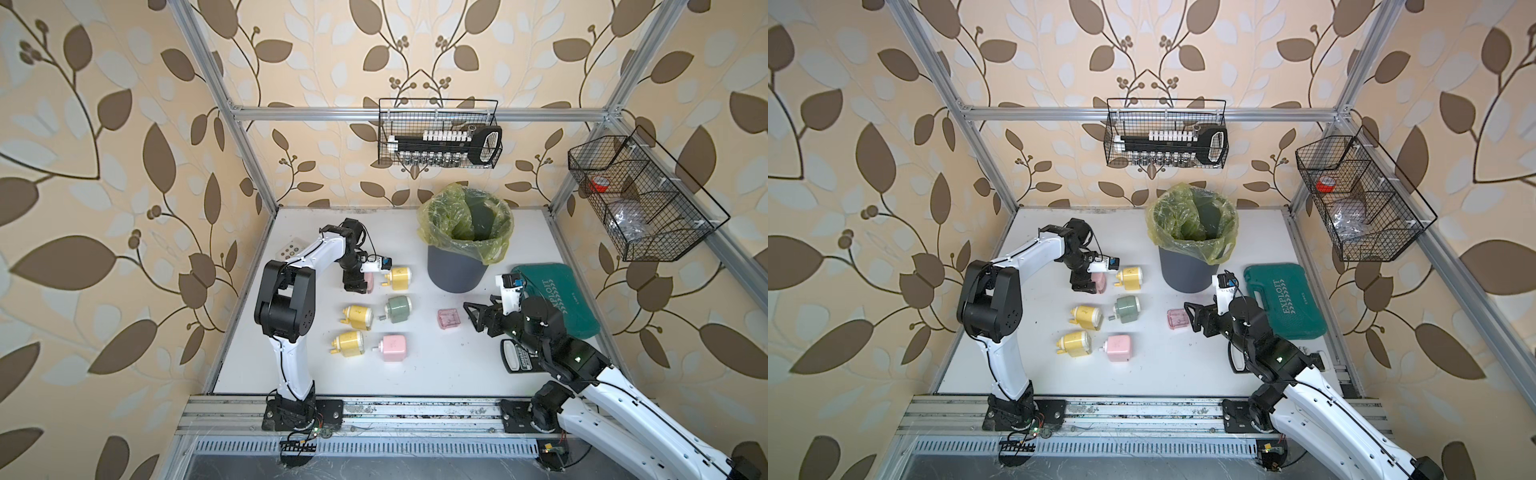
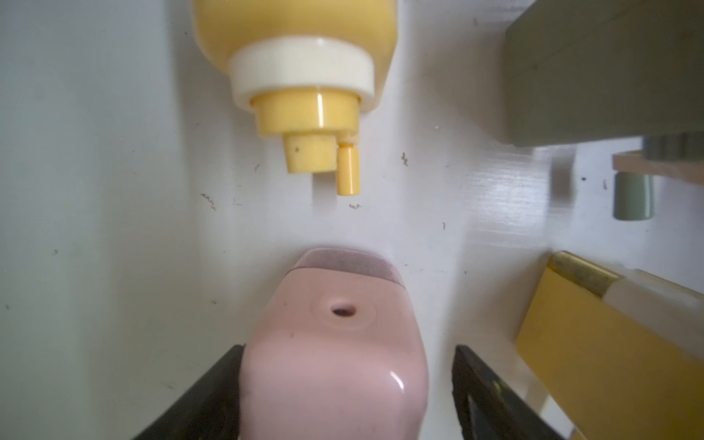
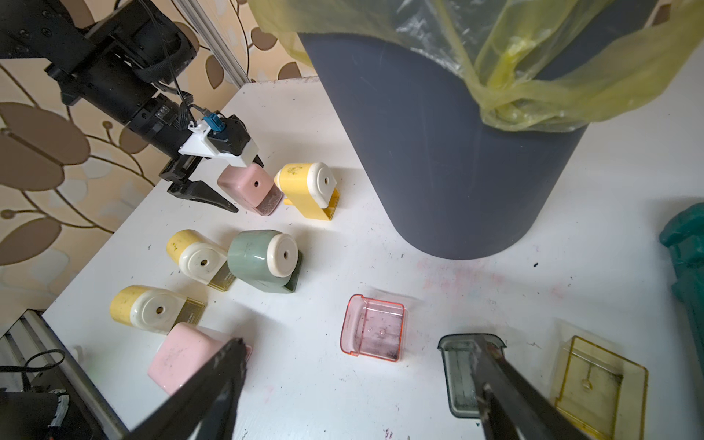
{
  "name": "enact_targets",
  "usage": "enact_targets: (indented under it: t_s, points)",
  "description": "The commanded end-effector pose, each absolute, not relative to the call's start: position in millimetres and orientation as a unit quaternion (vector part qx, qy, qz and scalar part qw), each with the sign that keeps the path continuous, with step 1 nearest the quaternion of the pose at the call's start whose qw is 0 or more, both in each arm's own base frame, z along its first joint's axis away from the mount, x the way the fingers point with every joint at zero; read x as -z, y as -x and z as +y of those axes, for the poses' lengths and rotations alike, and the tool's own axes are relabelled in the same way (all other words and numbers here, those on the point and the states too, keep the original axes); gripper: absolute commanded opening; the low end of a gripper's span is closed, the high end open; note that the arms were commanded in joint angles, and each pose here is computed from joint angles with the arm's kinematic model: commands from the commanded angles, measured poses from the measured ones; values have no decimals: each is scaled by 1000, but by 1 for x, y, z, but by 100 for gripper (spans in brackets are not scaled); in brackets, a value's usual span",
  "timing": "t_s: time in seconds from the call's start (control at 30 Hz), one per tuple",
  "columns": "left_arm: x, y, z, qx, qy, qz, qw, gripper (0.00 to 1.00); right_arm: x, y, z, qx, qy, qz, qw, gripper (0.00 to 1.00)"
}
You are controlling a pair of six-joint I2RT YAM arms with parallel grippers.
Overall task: Take out the pencil sharpener tray and clean the shavings
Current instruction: Pick up the pencil sharpener from the center of the board.
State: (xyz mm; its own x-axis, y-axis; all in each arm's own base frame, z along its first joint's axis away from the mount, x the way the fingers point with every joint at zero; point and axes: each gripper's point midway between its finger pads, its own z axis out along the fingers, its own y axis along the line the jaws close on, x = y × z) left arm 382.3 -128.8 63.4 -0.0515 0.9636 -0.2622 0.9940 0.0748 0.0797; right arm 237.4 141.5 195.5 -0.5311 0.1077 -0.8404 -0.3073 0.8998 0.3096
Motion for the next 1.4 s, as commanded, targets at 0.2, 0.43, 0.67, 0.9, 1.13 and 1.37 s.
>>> enact_targets:
  t_s: [0.2,0.43,0.67,0.9,1.13,1.37]
  points:
    - [-54,-401,-126,57,-676,721,139,64,-188,-239,139,-197,63,856,475,89]
    - [-40,-408,-126,50,-662,734,143,28,-185,-240,140,-195,65,858,470,89]
    - [-69,-419,-132,28,-642,740,198,0,-188,-242,142,-191,69,861,467,89]
    - [-146,-409,-144,24,-639,720,271,0,-212,-252,158,-180,129,856,467,95]
    - [-207,-348,-162,23,-666,691,281,0,-233,-254,199,-218,244,827,456,99]
    - [-249,-262,-177,75,-687,659,296,0,-248,-232,244,-312,355,731,492,99]
